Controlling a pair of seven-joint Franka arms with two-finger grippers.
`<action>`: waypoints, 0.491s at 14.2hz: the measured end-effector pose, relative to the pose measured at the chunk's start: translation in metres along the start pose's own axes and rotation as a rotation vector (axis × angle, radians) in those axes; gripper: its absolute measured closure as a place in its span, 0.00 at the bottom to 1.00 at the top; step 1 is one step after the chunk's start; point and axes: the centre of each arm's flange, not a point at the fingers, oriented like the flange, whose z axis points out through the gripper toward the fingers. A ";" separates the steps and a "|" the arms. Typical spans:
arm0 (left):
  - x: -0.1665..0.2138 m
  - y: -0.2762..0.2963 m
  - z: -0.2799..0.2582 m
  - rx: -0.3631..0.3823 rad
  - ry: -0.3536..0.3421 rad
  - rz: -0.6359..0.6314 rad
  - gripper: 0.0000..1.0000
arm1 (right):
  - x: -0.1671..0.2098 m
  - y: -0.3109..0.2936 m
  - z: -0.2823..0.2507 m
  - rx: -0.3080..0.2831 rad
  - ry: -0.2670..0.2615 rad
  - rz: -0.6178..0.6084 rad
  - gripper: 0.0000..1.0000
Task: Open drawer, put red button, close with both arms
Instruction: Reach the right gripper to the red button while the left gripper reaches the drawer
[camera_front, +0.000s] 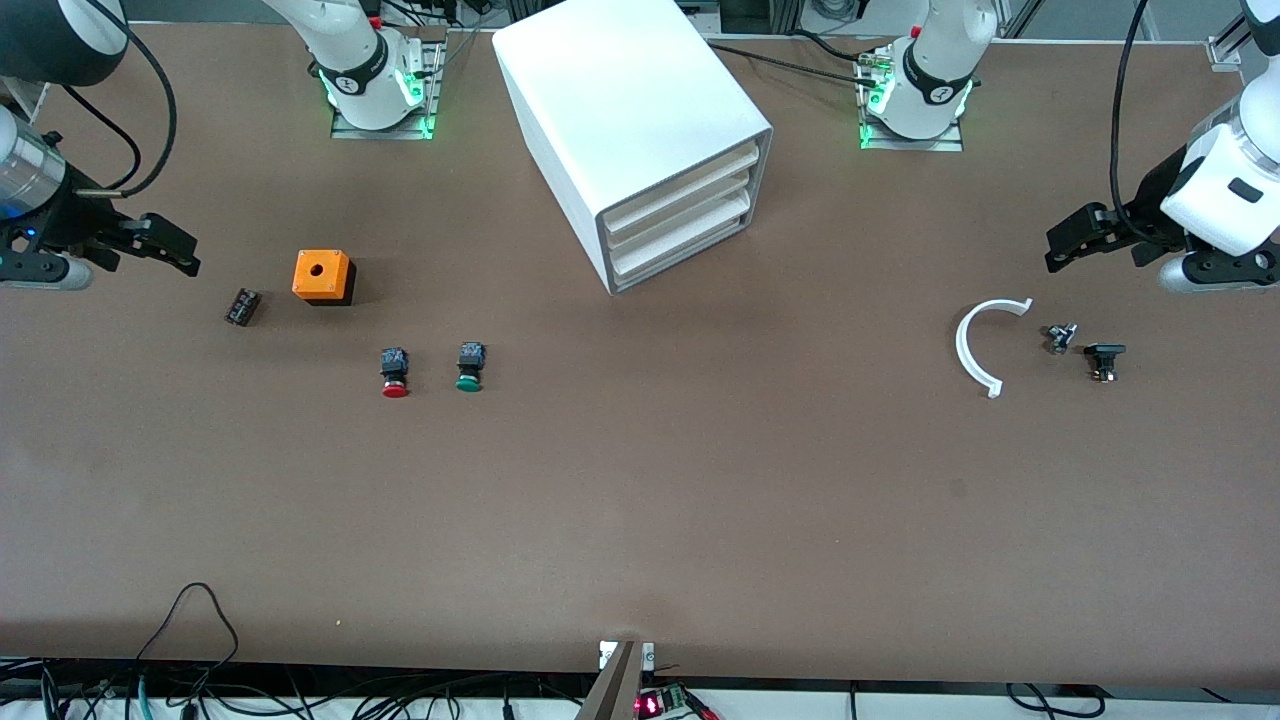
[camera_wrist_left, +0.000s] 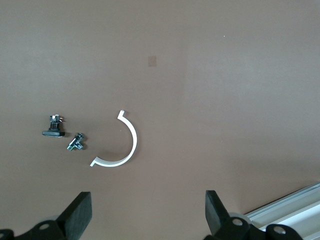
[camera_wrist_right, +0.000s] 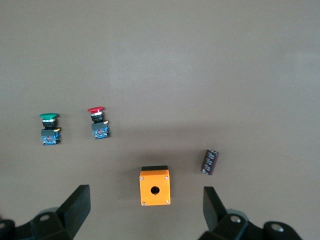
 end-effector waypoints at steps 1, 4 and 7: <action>0.003 0.002 0.006 0.000 -0.010 0.002 0.00 | 0.005 -0.007 0.010 0.012 -0.012 -0.006 0.00; 0.015 0.010 0.022 -0.002 -0.030 0.016 0.00 | 0.027 -0.039 0.048 0.053 -0.063 -0.034 0.00; 0.016 0.037 0.034 -0.004 -0.047 0.065 0.00 | 0.051 -0.068 0.094 0.048 -0.069 -0.071 0.00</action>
